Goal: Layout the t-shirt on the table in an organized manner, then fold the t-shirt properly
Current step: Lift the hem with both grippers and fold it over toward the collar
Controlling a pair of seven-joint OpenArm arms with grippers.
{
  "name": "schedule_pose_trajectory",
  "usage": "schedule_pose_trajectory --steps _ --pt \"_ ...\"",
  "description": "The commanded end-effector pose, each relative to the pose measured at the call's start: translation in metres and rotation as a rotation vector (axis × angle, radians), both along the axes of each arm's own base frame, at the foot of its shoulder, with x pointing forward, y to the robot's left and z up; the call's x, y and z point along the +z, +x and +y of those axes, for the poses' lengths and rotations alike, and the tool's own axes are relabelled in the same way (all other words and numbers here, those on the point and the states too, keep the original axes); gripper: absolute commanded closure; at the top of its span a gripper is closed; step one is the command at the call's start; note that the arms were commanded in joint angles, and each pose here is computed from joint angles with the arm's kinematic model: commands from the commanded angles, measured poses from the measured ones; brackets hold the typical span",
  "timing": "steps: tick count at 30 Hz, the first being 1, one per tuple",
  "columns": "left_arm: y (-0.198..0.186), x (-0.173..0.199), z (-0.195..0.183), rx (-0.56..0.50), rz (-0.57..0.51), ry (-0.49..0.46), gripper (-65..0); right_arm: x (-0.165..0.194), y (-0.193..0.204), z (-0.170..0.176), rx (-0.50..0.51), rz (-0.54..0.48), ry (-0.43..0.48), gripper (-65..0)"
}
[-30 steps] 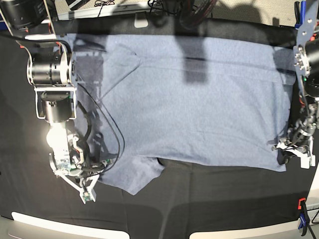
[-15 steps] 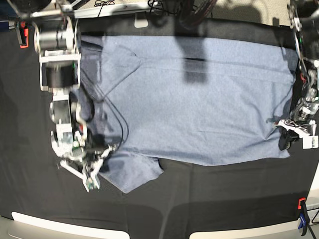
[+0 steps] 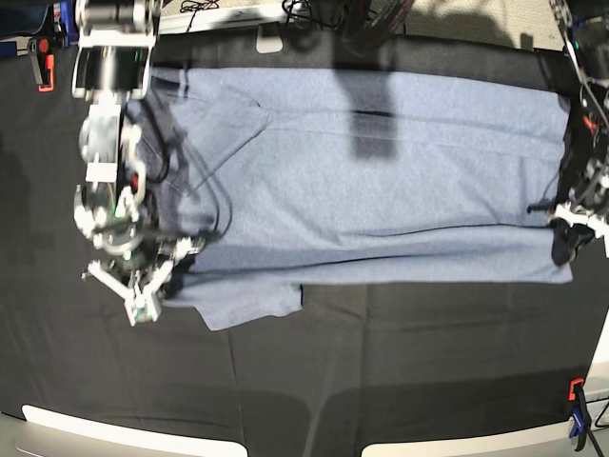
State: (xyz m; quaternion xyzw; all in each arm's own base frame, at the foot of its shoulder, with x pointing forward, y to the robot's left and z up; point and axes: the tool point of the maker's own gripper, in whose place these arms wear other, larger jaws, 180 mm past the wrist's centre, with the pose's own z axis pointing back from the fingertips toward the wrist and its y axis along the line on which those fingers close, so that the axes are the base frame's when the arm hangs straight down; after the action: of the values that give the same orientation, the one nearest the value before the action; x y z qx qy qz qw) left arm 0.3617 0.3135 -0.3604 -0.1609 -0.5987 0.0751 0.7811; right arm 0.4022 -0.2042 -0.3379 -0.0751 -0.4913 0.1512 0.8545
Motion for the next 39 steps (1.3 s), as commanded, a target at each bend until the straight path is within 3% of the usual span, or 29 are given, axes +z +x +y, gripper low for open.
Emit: schedule_pose_trajectory --steps 1,13,22,29,39 --pt "0.007 0.026 0.007 0.007 -0.084 -0.005 0.0 0.026 0.007 -0.005 -0.007 -0.080 -0.010 0.0" --pt "-0.016 0.025 -0.012 -0.022 -0.087 0.005 0.0 0.024 -0.045 -0.048 -0.120 -0.073 -0.030 0.0" --pt "-0.034 0.025 -0.015 -0.036 -0.073 0.031 0.0 -0.007 -0.075 -0.049 -0.118 0.012 -0.038 0.0" --pt "-0.044 0.022 0.008 0.055 -0.054 0.013 0.0 -0.009 -0.079 -0.049 -0.120 0.029 -0.042 0.0" --pt "-0.060 0.000 0.002 0.038 0.037 0.005 0.0 0.004 -0.094 -0.044 -0.106 0.023 -0.078 0.0"
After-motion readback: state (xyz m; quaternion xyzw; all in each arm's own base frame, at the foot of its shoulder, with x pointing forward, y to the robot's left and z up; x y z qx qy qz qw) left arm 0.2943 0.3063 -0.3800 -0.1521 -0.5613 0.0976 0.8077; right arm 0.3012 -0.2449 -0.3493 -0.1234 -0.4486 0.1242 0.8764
